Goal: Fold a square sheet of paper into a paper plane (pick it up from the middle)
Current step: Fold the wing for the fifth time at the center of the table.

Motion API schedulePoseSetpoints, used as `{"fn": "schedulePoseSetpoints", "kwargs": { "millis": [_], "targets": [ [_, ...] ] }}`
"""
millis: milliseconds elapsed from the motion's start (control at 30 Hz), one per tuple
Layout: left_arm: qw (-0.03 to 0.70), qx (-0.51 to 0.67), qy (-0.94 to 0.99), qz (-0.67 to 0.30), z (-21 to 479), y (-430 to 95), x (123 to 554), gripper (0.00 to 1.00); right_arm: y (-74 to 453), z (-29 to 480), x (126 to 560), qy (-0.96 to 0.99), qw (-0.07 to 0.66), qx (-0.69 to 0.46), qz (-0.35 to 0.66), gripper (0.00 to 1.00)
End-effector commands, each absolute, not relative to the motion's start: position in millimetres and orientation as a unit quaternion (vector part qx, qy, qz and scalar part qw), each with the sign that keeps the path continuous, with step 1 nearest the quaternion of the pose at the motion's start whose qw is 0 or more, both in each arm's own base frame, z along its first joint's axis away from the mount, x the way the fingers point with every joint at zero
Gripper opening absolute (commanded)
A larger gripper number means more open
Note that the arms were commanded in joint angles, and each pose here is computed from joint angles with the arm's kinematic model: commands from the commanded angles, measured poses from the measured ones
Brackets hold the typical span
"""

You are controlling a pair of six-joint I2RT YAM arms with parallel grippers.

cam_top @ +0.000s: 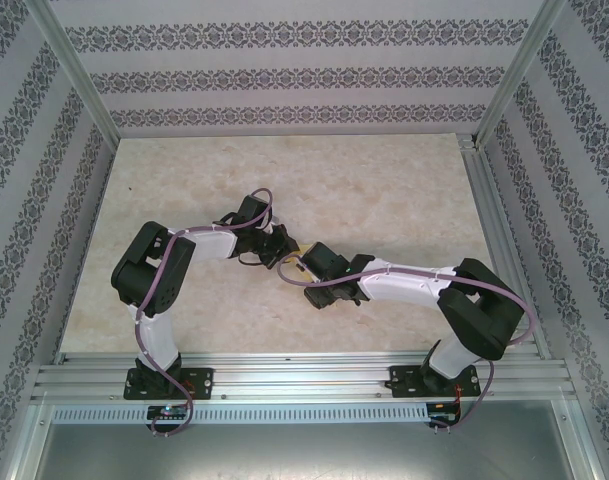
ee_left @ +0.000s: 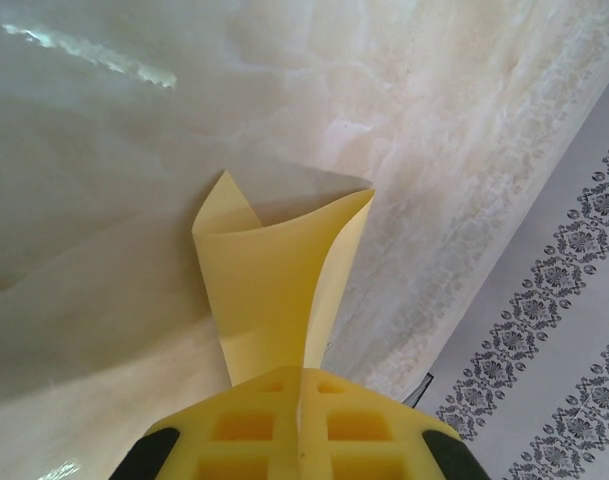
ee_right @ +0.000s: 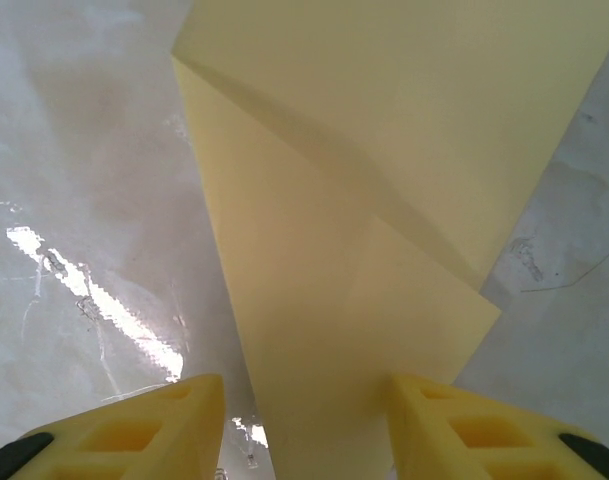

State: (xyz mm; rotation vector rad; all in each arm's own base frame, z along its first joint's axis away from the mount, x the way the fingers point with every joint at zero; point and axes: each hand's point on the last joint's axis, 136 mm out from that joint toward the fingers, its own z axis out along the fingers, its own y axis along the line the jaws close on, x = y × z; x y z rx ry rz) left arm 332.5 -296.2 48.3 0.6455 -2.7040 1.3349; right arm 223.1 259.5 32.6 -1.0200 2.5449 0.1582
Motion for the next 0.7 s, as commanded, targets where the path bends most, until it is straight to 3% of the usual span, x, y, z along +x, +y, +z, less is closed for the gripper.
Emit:
{"fn": "schedulePoseSetpoints", "kwargs": {
  "millis": [0, 367, 667],
  "targets": [
    [0.036, 0.207, -0.875, 0.435, 51.3, -300.8, 334.2, 0.00, 263.4, 39.5, 228.7, 0.906, 0.211, -0.365, 0.045, 0.44],
    [0.036, 0.203, -0.879, 0.431, 50.7, -300.1, 333.9, 0.00, 267.9, 41.8, 226.4, 0.913, 0.199, -0.348, 0.080, 0.15],
    [0.028, 0.189, -0.885, 0.425, 57.6, -299.4, 337.3, 0.01, 272.5, 42.3, 226.4, 0.916, 0.190, -0.333, 0.115, 0.01]
  ]
}}
